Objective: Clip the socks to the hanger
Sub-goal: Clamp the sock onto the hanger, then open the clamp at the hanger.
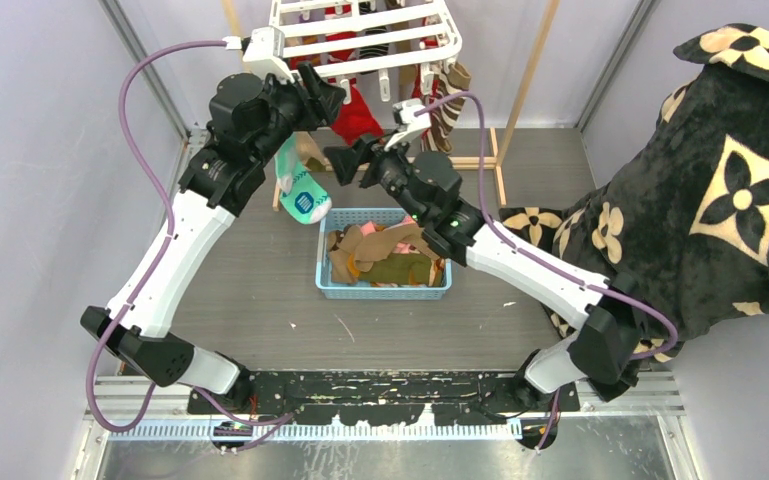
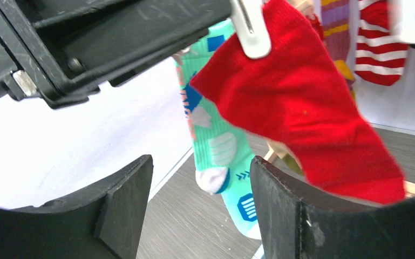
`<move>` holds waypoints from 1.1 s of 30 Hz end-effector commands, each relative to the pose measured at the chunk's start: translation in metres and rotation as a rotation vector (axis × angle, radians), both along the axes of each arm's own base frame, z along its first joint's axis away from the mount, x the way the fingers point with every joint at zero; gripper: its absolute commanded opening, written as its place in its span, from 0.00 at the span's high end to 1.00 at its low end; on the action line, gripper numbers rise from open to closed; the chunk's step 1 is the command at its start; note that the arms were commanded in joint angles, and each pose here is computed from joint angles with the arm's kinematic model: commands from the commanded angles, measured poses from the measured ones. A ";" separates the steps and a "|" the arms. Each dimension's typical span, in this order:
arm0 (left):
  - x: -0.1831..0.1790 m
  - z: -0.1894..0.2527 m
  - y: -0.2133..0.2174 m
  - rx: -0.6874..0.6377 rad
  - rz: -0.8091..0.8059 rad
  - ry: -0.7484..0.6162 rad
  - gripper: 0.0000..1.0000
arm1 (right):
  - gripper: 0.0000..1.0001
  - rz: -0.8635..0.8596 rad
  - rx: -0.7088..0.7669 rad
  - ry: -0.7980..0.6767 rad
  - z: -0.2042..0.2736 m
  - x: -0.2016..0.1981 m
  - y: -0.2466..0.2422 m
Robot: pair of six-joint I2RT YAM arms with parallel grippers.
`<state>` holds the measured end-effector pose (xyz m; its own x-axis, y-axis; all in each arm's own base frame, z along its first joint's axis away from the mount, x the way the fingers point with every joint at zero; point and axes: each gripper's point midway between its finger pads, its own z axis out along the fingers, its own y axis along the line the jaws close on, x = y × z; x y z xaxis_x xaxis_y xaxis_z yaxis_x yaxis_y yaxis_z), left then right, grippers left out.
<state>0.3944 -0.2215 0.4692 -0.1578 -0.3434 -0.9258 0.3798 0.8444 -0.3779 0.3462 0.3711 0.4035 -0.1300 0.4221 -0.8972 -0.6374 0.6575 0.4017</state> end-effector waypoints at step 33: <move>-0.037 0.044 0.022 -0.051 0.005 -0.096 0.46 | 0.55 -0.202 -0.012 -0.309 0.090 0.064 -0.094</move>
<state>0.3707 -0.2061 0.4914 -0.1143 -0.3646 -0.9241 0.3877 0.8401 -0.3794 0.4134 0.2913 0.4484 0.0697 0.3571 -0.9315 -0.6038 0.7584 0.2456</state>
